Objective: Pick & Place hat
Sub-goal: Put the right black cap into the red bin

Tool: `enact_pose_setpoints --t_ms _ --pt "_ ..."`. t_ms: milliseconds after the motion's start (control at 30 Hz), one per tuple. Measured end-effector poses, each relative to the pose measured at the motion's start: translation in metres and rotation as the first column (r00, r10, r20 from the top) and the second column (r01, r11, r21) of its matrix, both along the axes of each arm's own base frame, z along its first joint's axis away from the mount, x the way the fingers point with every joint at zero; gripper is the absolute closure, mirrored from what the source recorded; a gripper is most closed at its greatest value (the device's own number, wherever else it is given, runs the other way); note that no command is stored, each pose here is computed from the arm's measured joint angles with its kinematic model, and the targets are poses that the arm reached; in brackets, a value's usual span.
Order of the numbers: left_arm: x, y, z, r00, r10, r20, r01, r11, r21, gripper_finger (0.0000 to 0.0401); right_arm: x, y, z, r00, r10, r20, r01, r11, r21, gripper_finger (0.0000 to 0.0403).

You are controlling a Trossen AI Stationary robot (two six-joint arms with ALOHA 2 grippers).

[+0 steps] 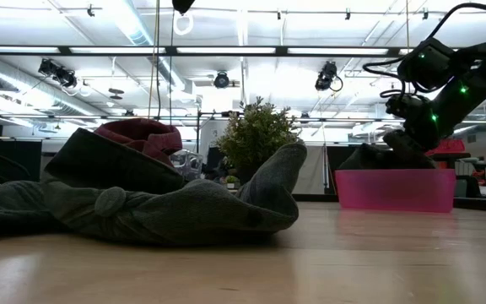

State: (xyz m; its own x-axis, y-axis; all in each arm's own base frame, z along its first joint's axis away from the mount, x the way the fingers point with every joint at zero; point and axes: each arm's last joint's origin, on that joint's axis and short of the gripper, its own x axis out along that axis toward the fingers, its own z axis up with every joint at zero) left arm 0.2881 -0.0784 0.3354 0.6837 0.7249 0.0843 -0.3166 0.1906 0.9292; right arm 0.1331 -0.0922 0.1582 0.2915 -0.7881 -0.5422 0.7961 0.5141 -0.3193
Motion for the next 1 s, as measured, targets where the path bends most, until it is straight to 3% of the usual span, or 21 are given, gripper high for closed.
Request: enact_pose_setpoints --t_ms 167,367,600,733,900,1000 --pt "0.000 0.000 0.000 1.000 0.015 -0.001 -0.015 1.000 -0.003 0.0224 0.000 0.000 0.000 1.000 -0.003 0.021 0.003 1.000 0.018 0.0316" --pt "0.000 0.000 0.000 1.000 0.019 -0.002 -0.019 1.000 -0.004 0.0224 0.000 0.000 0.001 0.998 -0.032 0.048 0.031 0.999 0.030 0.0206" --pt "0.000 0.001 -0.003 0.999 0.033 0.005 -0.033 0.999 -0.031 0.0224 0.012 -0.006 0.034 0.994 -0.034 0.106 0.036 0.999 -0.010 0.0105" --pt "0.000 0.001 -0.007 0.999 0.045 -0.018 -0.046 0.998 -0.039 0.0224 0.018 -0.005 0.058 0.997 0.001 0.082 0.001 1.000 -0.016 0.0082" --pt "0.000 0.001 -0.011 0.997 0.065 -0.029 -0.067 0.996 -0.055 0.0224 0.018 0.001 0.075 1.000 0.004 0.024 -0.005 0.999 0.045 0.0085" --pt "0.000 0.001 -0.014 0.996 0.087 -0.027 -0.088 0.993 -0.076 0.0224 0.025 0.007 0.083 0.991 0.110 0.083 -0.117 0.989 0.094 0.0098"
